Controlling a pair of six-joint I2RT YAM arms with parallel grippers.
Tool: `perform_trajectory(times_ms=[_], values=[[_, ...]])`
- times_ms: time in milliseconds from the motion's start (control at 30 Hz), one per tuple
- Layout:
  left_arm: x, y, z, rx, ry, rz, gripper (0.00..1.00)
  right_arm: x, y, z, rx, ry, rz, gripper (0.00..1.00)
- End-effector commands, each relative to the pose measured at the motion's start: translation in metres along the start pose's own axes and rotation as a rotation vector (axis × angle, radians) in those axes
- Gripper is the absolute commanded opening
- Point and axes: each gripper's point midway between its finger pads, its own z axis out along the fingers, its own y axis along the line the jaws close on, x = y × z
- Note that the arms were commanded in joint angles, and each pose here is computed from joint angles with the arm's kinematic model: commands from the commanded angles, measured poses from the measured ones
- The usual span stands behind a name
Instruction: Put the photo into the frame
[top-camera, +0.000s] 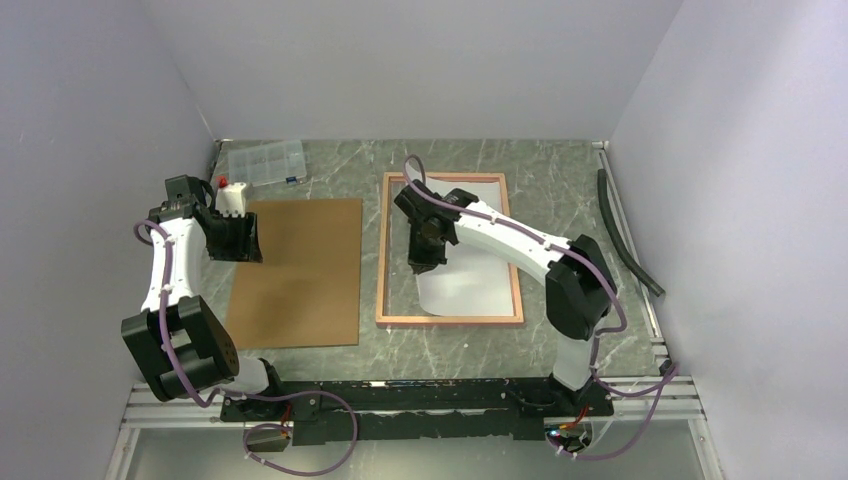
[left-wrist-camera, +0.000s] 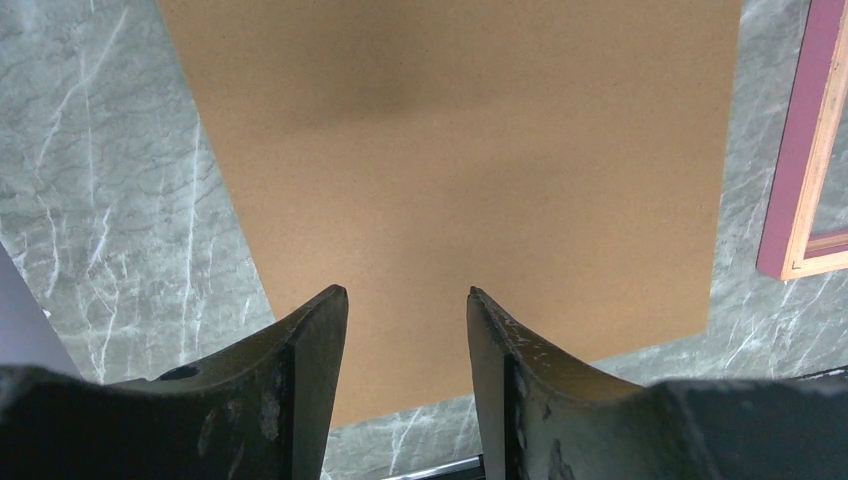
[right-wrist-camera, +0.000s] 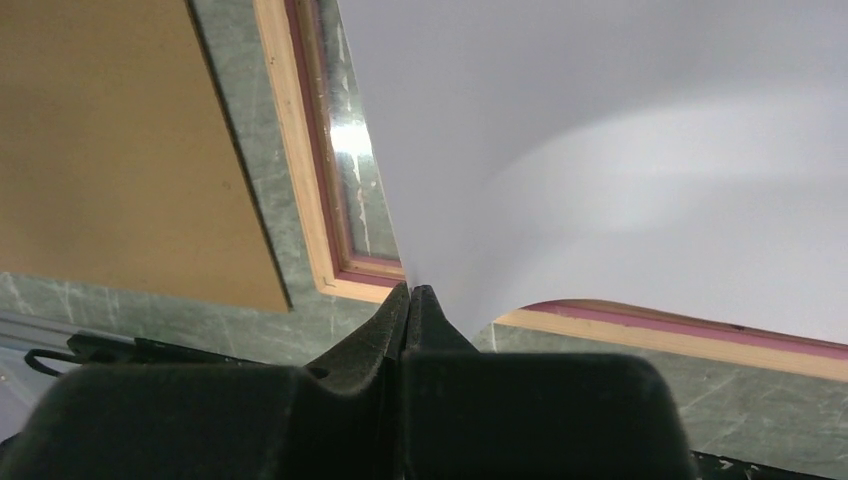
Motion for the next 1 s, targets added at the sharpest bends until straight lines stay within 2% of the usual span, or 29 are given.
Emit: perform_trajectory(times_ms=[0,133,333,533,667,967], values=[[-0.011,-0.001,-0.002,0.009,-0.035,0.029,0.54,-0.005,0.011,0.008,-0.028,0.002,-0.038,0.0],[-0.011,0.0,0.0,0.011,-0.029,0.024,0.57,0.004,0.018,0.015,-0.046,0.042,-0.066,0.01],[-0.009,0.002,0.0,0.002,-0.021,0.029,0.61,0.0,0.029,0.01,-0.081,0.02,-0.07,0.37],[-0.011,0.005,-0.002,-0.017,-0.022,0.035,0.64,-0.006,0.039,0.006,-0.113,0.005,-0.067,0.59],[-0.01,0.007,-0.003,-0.026,-0.017,0.036,0.65,-0.007,0.045,0.003,-0.139,0.001,-0.071,0.63],[-0.01,0.018,-0.005,-0.06,-0.004,0.029,0.66,-0.014,0.066,-0.006,-0.212,-0.049,-0.12,0.63]])
